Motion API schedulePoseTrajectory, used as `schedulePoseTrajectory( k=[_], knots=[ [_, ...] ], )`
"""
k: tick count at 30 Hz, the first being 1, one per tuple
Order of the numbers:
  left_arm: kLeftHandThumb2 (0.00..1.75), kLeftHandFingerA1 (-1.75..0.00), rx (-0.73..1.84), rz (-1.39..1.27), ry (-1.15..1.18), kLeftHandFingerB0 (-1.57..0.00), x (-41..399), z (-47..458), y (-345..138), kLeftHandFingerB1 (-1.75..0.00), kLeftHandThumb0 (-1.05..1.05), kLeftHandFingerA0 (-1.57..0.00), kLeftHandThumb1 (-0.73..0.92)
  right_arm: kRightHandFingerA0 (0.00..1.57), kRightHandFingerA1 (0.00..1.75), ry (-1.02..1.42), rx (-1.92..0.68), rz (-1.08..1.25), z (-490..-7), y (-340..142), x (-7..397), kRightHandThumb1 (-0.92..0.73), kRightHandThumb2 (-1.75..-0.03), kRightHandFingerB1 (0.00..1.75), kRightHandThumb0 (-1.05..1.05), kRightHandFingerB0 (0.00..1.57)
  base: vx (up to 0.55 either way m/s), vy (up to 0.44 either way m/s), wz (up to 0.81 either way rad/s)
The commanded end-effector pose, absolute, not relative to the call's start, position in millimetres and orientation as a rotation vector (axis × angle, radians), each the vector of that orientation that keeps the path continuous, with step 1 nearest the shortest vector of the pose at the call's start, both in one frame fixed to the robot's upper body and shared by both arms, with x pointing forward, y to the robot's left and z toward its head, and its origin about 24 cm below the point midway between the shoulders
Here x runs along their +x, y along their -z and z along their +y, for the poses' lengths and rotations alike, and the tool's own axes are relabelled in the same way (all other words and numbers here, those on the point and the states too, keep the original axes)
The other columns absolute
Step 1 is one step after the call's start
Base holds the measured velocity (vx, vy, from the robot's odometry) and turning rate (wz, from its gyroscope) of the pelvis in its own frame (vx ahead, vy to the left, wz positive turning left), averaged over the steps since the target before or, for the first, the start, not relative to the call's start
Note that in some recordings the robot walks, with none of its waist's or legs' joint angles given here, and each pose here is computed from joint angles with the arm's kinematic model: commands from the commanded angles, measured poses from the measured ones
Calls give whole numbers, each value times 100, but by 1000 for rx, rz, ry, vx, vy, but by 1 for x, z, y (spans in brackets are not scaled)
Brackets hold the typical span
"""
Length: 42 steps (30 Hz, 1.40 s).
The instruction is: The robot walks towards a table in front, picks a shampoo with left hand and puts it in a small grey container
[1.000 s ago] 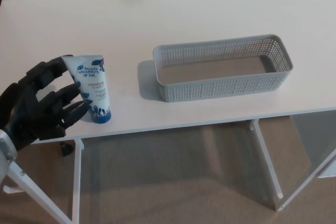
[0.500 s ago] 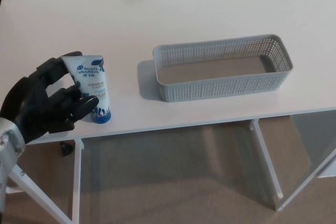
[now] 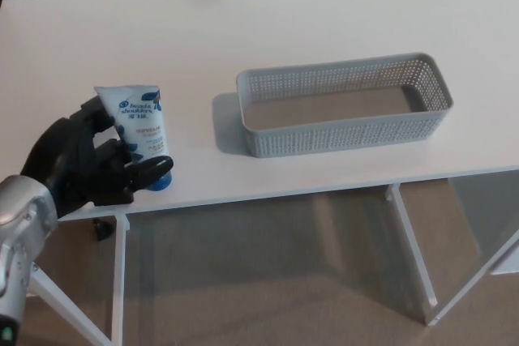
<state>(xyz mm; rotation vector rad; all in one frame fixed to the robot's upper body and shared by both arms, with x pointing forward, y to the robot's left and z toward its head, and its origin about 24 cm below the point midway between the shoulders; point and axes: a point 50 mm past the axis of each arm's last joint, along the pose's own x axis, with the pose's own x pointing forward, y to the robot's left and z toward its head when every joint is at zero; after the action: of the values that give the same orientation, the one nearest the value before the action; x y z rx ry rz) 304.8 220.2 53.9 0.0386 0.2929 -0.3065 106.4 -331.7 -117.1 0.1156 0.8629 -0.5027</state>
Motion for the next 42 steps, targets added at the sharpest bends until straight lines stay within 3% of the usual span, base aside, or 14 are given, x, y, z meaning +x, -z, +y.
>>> schedulePoseTrajectory(
  k=[1, 5, 6, 9, 10, 11, 12, 13, 15, 16, 17, 18, 31, 42],
  knots=[
    [81, -48, 98, 288, 283, 0, 310, 221, -56, -49, -24, 0, 27, 63, 47, 506, 114, 844, -333, 115, 109, -68, -60, 39, -18, 45, 0, 0, 0],
    [84, -46, 32, 340, 277, 0, 314, 218, -54, -50, -24, 0, 31, 62, 47, 497, 118, 842, -333, 115, 111, -67, -59, 39, -20, 45, 0, 0, 0],
    [64, -48, 25, 346, 272, -5, 315, 217, -53, -21, -43, -38, 38, 59, 47, 488, 122, 839, -333, 115, 111, -72, -61, 39, -16, 46, 0, 0, 0],
    [66, -52, 0, 377, 249, -5, 318, 216, -48, -22, -42, -57, 39, 59, 47, 473, 136, 835, -332, 115, 111, -73, -61, 39, -16, 46, 0, 0, 0],
    [59, -61, 44, 400, 244, -17, 319, 214, -44, -28, -30, -106, 64, 60, 46, 481, 134, 839, -331, 115, 113, -72, -61, 39, -15, 47, 0, 0, 0],
    [98, -97, 51, 399, 243, -17, 319, 213, -43, -49, -20, -106, 54, 58, 46, 481, 135, 839, -331, 115, 113, -73, -61, 39, -15, 46, 0, 0, 0],
    [98, -97, 61, 398, 243, -17, 319, 212, -43, -49, -20, -106, 54, 58, 46, 482, 136, 839, -331, 115, 113, -73, -61, 39, -15, 46, 0, 0, 0],
    [64, -127, 80, 397, 255, -59, 319, 209, -42, -41, -21, -105, 81, 60, 45, 487, 129, 838, -332, 114, 115, -71, -61, 39, -15, 47, 0, 0, 0],
    [65, -132, 77, 393, 255, -73, 319, 207, -41, -47, -17, -100, 82, 60, 45, 494, 129, 837, -332, 114, 117, -71, -60, 39, -15, 48, 0, 0, 0],
    [76, -151, 65, 390, 248, -90, 318, 206, -40, -70, -13, -88, 77, 56, 44, 493, 128, 837, -332, 114, 117, -70, -60, 39, -16, 46, 0, 0, 0],
    [76, -151, 50, 385, 238, -90, 318, 205, -40, -70, -13, -88, 77, 56, 44, 489, 127, 836, -332, 113, 118, -70, -60, 39, -16, 46, 0, 0, 0],
    [86, -158, 48, 378, 240, -81, 317, 205, -39, -103, -14, -89, 72, 56, 44, 483, 118, 839, -332, 113, 118, -70, -60, 39, -17, 46, 0, 0, 0],
    [83, -160, 10, 347, 190, -78, 319, 209, -46, -113, -12, -92, 72, 58, 46, 485, 111, 840, -332, 112, 122, -71, -61, 40, -18, 47, 0, 0, 0],
    [83, -160, -10, 8, 265, -74, 339, 185, -158, -112, -10, -93, 74, 54, 44, 463, 98, 844, -332, 111, 121, -71, -61, 40, -17, 46, 0, 0, 0]
  ],
)
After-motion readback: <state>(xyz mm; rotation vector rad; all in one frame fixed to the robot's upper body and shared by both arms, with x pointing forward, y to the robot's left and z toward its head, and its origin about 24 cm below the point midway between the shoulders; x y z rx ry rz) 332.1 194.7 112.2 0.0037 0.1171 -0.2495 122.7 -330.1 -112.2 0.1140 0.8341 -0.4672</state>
